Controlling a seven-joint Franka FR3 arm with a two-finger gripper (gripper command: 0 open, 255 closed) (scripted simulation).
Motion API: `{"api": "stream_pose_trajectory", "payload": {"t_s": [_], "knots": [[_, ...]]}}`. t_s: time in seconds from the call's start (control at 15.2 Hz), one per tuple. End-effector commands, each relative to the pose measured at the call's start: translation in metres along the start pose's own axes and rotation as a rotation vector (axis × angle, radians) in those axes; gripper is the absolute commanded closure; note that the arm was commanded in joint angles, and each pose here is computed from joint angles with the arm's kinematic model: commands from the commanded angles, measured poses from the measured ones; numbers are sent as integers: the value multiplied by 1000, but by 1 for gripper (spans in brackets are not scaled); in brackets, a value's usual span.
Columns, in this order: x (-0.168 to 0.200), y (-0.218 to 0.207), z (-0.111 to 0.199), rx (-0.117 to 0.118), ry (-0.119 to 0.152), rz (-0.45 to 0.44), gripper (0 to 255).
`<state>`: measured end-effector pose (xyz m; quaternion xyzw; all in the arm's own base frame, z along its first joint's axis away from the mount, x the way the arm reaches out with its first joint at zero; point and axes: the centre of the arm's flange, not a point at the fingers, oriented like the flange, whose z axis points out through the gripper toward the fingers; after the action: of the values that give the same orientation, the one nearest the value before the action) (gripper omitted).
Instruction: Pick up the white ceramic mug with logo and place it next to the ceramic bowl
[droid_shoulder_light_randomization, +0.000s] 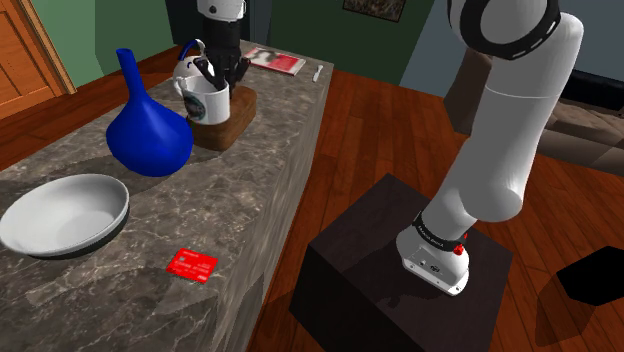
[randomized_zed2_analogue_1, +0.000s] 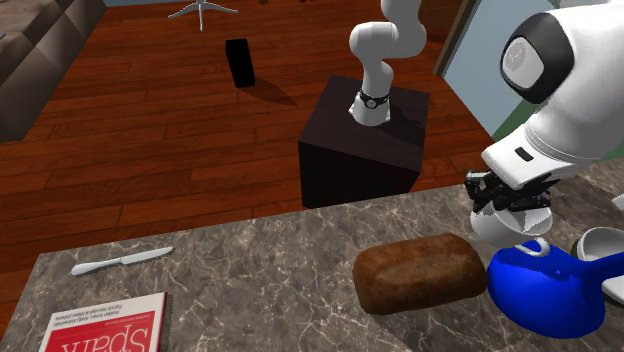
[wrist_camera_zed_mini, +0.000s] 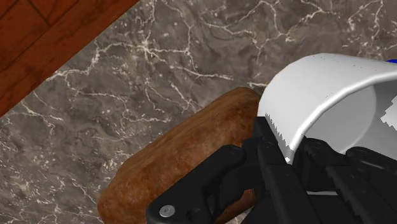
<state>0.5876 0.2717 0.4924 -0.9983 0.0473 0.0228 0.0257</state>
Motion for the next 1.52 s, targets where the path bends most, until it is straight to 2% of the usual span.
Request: {"api": "stream_pose_trajectory", "payload": {"t_s": [0.0,0.92,1.45], "knots": [[-15,-21,5,0,0,1,255],[-87,-188,16,0,0,1,255],[-85,-186,58,0,0,1,255]]}}
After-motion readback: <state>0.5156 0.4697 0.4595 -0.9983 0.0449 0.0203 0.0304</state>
